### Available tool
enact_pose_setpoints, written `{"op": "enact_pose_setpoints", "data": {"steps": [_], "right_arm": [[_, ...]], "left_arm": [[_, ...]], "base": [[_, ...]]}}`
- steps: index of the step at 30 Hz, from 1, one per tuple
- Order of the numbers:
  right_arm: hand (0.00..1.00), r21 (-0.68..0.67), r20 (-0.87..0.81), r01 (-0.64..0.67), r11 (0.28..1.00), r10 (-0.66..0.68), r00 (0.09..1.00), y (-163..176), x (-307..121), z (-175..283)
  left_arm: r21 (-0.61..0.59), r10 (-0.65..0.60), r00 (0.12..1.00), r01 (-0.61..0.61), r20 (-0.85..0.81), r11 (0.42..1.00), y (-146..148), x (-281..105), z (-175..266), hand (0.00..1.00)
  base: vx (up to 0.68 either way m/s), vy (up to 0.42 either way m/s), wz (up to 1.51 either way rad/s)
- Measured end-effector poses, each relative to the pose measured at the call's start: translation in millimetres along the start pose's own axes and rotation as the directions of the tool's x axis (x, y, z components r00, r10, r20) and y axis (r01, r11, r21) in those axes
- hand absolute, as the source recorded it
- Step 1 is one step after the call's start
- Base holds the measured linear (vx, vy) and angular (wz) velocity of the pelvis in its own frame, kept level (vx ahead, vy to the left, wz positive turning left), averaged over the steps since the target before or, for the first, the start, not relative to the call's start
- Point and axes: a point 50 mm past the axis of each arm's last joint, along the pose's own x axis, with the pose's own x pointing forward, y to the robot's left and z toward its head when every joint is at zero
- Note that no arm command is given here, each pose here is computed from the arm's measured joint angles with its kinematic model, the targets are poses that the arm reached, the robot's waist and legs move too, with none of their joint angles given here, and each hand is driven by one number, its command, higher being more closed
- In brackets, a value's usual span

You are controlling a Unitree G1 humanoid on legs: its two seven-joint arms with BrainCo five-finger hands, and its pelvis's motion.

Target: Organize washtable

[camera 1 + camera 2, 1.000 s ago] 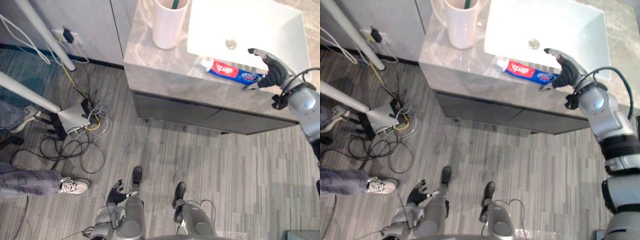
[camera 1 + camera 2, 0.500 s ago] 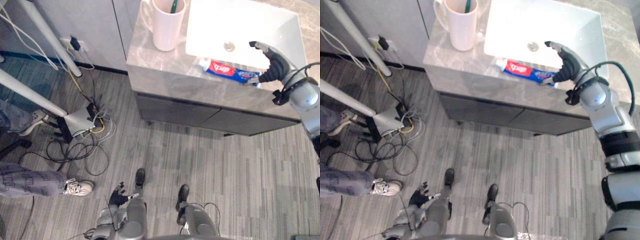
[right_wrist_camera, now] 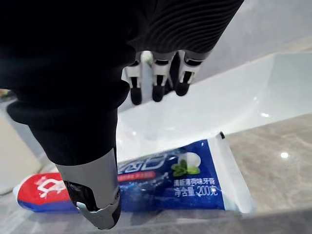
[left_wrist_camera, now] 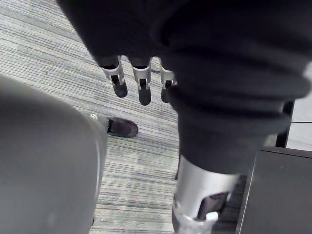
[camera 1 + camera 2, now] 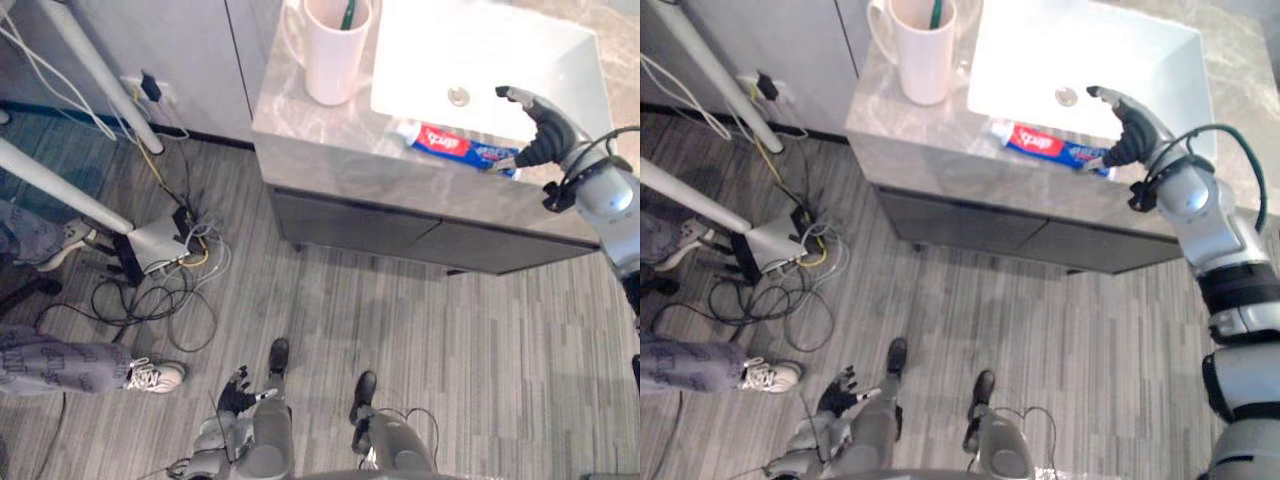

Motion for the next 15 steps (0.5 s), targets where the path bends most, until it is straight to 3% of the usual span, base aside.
{"op": "enact_pose_setpoints", "data": {"steps": [15], "right_arm": [[0.0, 0.005, -0.021, 0.001, 1.0, -0.001, 1.0, 0.3, 0.9, -1.9]], "left_arm": [[-0.001, 0.0, 1.0, 0.0, 0.019, 1.0, -0.2, 1.0, 4.6, 0.0]], "base": [[0.0, -0.002, 0.0]]}}
